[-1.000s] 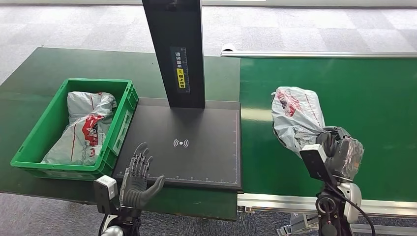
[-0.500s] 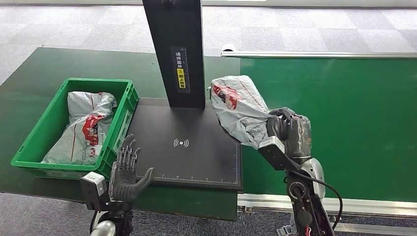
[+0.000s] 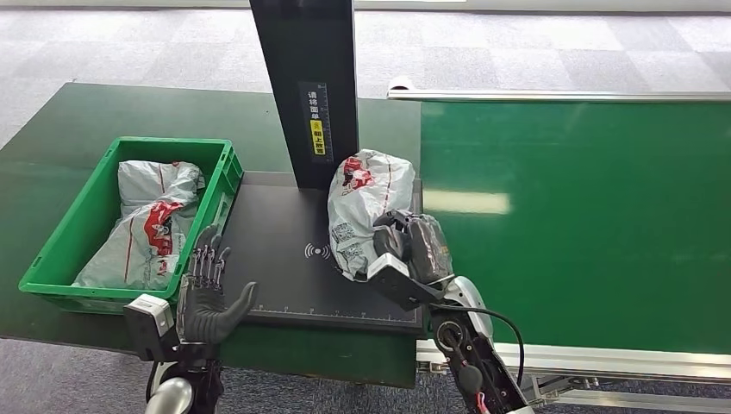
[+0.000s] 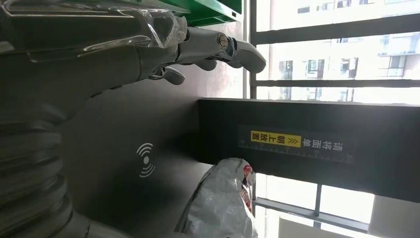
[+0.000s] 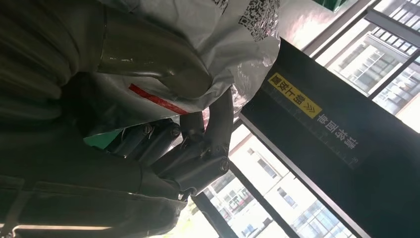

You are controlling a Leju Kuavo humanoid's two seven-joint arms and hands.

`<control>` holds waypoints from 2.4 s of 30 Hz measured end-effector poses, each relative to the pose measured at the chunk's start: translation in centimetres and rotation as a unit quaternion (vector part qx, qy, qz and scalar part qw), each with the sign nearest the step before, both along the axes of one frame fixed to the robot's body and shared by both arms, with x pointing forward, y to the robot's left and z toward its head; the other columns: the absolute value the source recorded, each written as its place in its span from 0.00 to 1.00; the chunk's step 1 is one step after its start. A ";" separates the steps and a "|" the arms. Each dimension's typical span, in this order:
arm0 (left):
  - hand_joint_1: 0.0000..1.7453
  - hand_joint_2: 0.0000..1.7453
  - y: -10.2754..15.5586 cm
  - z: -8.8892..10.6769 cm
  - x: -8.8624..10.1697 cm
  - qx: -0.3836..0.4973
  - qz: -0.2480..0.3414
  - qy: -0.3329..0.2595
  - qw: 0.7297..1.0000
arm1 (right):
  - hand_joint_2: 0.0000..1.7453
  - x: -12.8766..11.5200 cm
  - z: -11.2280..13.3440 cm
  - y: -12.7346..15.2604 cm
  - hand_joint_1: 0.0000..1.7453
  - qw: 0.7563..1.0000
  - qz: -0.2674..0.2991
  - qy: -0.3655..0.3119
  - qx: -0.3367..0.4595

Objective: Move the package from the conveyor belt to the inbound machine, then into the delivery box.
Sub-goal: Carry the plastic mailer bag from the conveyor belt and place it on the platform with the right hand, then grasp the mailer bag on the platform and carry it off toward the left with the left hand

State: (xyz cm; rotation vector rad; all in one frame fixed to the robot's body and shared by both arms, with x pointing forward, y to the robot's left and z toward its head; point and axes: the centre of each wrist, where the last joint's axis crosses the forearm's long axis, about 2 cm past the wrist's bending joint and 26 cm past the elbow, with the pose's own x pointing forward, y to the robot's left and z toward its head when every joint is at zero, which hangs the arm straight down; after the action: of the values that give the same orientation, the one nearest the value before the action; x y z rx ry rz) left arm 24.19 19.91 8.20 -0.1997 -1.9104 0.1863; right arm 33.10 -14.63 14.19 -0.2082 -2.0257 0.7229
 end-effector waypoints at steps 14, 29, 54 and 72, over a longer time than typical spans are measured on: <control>0.00 1.00 0.2 0.0 0.0 0.002 0.004 -0.001 1.000 | 1.00 -0.1 -0.6 0.7 0.00 0.999 0.018 0.025 -0.007; 0.00 1.00 -1.4 2.4 2.8 0.076 -0.051 -0.029 0.995 | 1.00 -0.3 -1.8 2.4 0.00 0.944 0.232 0.150 0.181; 0.00 1.00 -9.2 0.4 8.6 0.504 -0.074 0.014 0.860 | 1.00 -1.8 2.5 -6.1 0.00 0.936 0.080 -0.011 0.344; 0.81 1.00 -10.3 -0.1 9.2 0.631 -0.070 0.009 0.772 | 1.00 -2.1 3.0 -7.5 0.00 0.934 0.057 -0.034 0.352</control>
State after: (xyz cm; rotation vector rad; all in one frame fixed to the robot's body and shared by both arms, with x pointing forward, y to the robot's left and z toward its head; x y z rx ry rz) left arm 33.37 9.57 8.12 0.5727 -1.6101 -1.1849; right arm 31.01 -22.15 17.18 0.3101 -2.2436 0.0210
